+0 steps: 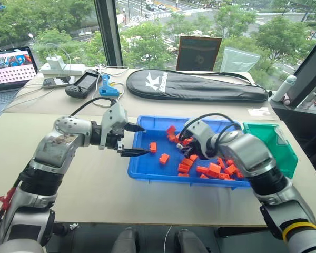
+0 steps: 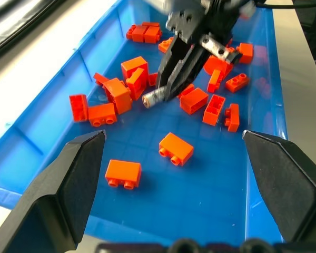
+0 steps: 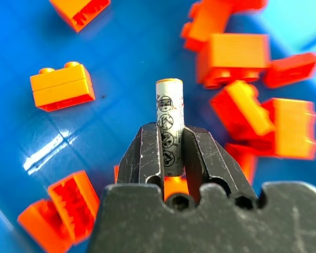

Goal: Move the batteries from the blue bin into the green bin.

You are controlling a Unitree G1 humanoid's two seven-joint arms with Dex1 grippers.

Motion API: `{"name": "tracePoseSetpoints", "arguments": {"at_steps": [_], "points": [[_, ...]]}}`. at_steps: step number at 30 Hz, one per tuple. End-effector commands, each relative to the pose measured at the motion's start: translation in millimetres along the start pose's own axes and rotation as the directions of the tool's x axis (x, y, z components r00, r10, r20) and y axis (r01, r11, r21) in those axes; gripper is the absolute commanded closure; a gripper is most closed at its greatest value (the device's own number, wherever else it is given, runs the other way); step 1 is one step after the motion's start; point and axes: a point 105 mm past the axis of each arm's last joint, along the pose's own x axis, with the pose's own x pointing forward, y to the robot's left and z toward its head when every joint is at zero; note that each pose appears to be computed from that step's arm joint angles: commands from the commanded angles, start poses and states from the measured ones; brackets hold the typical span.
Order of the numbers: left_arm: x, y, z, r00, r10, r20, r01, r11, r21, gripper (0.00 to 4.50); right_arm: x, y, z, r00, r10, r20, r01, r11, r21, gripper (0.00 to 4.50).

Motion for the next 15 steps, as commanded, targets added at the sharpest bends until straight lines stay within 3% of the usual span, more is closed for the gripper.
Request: {"name": "tracePoseSetpoints", "arguments": {"at_steps": [1, 4, 8, 15], "points": [[-1, 2, 16, 0.999, -0.010, 0.050, 0.008, 0.999, 0.049, 0.00, -43, -21, 26, 0.990, -0.097, 0.103, 0.099, 0.995, -0.013, 4.25], [2, 2, 17, 0.998, -0.023, 0.058, 0.021, 0.999, 0.046, 0.00, -66, -42, 23, 0.976, -0.198, 0.095, 0.200, 0.980, -0.008, 4.25], [8, 3, 24, 0.994, -0.041, 0.103, 0.038, 0.999, 0.031, 0.00, -127, -106, -11, 0.846, -0.532, -0.044, 0.530, 0.847, -0.044, 4.25], [19, 9, 25, 0.995, -0.004, 0.102, -0.002, 0.998, 0.062, 0.00, -140, -122, -65, 0.740, -0.635, -0.220, 0.634, 0.769, -0.085, 4.25]]}}
